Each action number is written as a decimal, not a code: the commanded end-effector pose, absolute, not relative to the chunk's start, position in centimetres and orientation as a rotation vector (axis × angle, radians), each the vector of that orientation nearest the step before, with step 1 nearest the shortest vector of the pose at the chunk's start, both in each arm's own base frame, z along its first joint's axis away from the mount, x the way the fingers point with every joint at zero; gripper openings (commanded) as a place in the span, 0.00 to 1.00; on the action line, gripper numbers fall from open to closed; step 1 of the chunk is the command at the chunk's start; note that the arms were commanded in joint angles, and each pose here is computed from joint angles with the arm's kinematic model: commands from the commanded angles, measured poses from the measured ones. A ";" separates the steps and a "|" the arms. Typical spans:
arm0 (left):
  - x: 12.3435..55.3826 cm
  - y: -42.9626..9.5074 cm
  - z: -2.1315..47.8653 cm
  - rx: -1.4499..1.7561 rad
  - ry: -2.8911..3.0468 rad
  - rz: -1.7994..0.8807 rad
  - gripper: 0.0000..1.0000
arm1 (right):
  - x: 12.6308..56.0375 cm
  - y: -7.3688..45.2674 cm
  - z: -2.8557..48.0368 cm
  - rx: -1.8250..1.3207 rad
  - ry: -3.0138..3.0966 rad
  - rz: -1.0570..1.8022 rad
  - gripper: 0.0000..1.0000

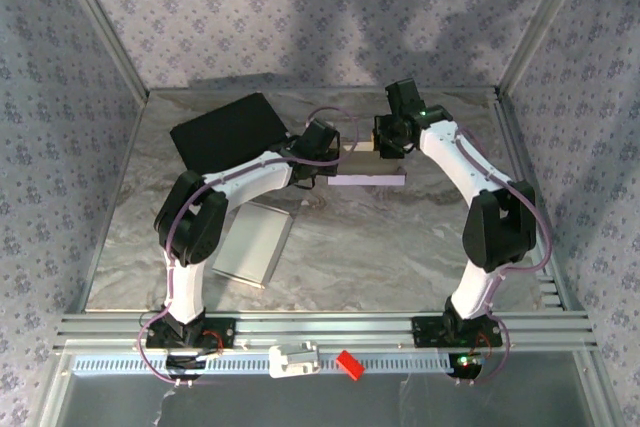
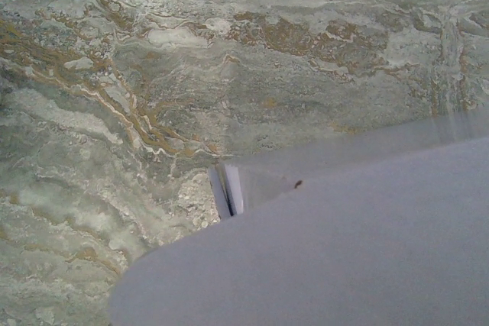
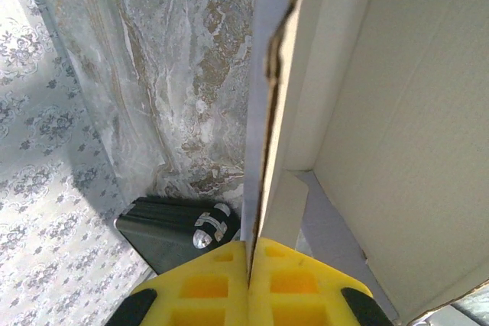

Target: Fold the paper box

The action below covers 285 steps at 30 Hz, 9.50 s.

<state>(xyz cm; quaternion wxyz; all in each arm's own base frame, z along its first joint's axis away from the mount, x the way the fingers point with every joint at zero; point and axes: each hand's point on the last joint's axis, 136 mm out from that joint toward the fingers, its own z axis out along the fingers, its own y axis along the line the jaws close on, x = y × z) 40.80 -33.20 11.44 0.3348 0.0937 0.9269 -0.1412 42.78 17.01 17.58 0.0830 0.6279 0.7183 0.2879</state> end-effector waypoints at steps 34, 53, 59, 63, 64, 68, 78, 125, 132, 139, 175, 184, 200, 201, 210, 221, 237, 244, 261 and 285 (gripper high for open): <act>32.4 -29.5 15.8 0.148 2.537 -0.630 0.41 | 33.7 14.7 10.5 1.762 2.360 0.732 0.00; 35.3 -34.8 10.5 -0.030 2.740 -0.909 0.51 | 33.2 14.6 9.6 1.743 2.399 0.727 0.00; 35.6 -35.4 9.0 -0.068 2.761 -0.968 0.51 | 33.2 14.8 9.6 1.738 2.412 0.737 0.00; 35.7 -35.8 8.5 -0.064 2.762 -0.991 0.47 | 33.2 14.8 9.5 1.735 2.420 0.738 0.00; 35.7 -35.8 8.4 -0.064 2.763 -0.988 0.45 | 33.2 14.8 9.4 1.736 2.422 0.736 0.00; 35.7 -36.0 8.2 -0.057 2.767 -0.995 0.41 | 33.1 14.9 9.2 1.739 2.430 0.735 0.00; 35.6 -36.0 8.2 -0.044 2.766 -0.986 0.35 | 32.9 14.9 9.1 1.734 2.444 0.729 0.00; 35.8 -34.0 10.7 0.105 2.800 -0.790 0.47 | 39.4 7.9 10.0 0.362 2.909 0.469 0.60; 36.3 -32.2 7.9 0.048 2.865 -0.776 0.51 | 39.8 8.5 7.1 0.339 2.961 0.559 0.59; 36.6 -32.7 5.8 0.067 2.883 -0.793 0.52 | 38.3 8.6 4.0 0.378 3.051 0.556 0.49; 35.4 -30.6 1.2 0.059 2.897 -0.892 0.06 | 40.9 10.4 6.1 0.263 2.722 1.241 0.70; 35.4 -29.2 0.0 0.012 2.911 -0.942 0.06 | 41.0 14.0 8.0 0.159 2.562 1.579 0.72; 36.8 -30.2 2.0 0.014 2.856 -0.984 0.11 | 38.9 17.2 10.9 0.221 2.555 1.685 0.42; 37.0 -30.2 2.5 0.017 2.842 -0.983 0.14 | 38.9 17.0 10.9 0.243 2.564 1.670 0.40; 37.8 -28.0 11.1 0.180 2.603 -0.662 0.46 | 39.3 16.1 11.2 0.578 2.607 1.735 0.30; 26.8 -34.0 17.9 1.303 1.920 -0.495 0.54 | 37.0 15.7 12.6 1.121 2.767 1.861 0.26; 30.5 -33.6 14.7 1.393 1.854 -0.123 0.68 | 33.7 16.3 12.1 1.364 2.861 1.863 0.27; 30.6 -33.7 19.2 1.287 1.772 -0.140 0.66 | 33.5 15.1 11.7 1.423 2.849 1.796 0.23; 29.6 -33.5 15.1 1.524 1.818 -0.194 0.69 | 33.6 15.8 11.5 1.481 2.833 1.826 0.22; 26.4 -33.0 13.3 1.738 1.990 -0.313 0.45 | 30.0 16.2 8.9 1.791 2.848 1.766 0.49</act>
